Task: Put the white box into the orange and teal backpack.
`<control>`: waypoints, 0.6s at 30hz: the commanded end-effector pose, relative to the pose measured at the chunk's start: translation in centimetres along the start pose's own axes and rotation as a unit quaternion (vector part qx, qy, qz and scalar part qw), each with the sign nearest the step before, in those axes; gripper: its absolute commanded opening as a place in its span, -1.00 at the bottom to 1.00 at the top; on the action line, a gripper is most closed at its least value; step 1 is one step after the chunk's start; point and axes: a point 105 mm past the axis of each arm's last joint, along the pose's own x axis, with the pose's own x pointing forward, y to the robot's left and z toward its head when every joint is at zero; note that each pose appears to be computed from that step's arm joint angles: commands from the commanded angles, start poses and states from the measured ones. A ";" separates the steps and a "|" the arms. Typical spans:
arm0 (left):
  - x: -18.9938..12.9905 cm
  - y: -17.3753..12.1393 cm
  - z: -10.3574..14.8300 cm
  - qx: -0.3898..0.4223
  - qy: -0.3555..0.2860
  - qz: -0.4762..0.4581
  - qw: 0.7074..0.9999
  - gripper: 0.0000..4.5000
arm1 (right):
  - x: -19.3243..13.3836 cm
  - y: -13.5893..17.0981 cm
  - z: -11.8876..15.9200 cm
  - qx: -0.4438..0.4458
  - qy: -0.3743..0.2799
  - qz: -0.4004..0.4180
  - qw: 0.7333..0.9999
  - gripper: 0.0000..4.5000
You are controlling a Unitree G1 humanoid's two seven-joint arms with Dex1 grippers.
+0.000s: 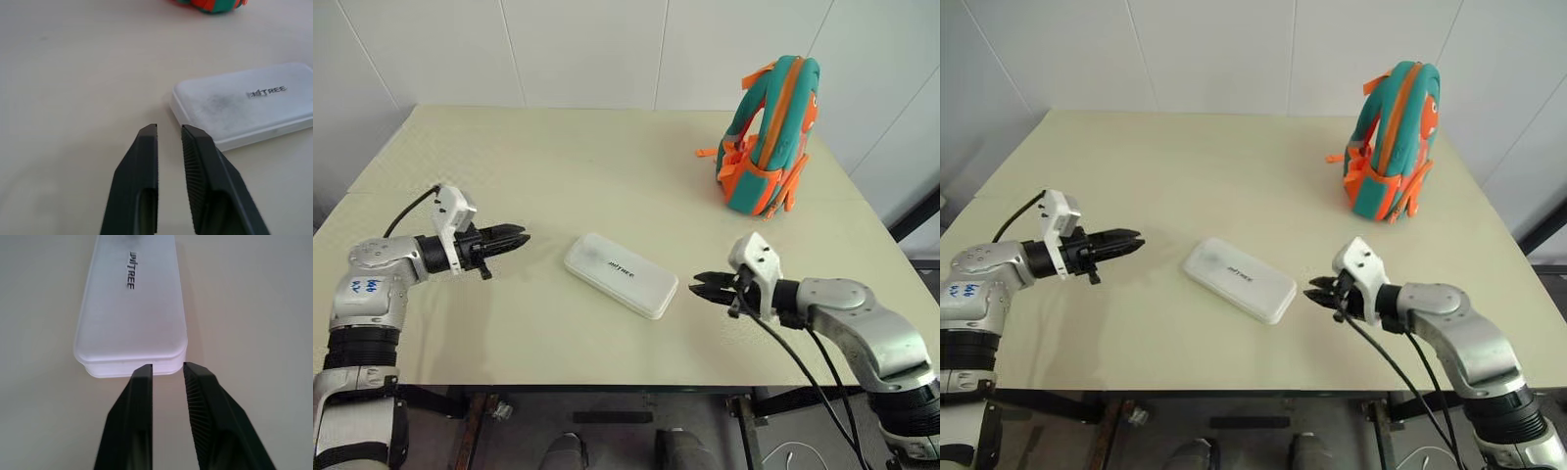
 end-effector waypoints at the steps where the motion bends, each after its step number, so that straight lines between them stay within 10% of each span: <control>1: 1.9 0.3 -0.1 0.008 -0.007 -0.001 1.000 -0.96 | 0.2 0.3 -0.4 -0.017 0.005 -0.011 1.000 -0.96; 18: 8.0 -0.2 -1.8 -0.049 0.006 -0.039 0.998 -0.96 | 2.4 3.8 0.6 -0.011 0.002 0.045 0.999 -0.96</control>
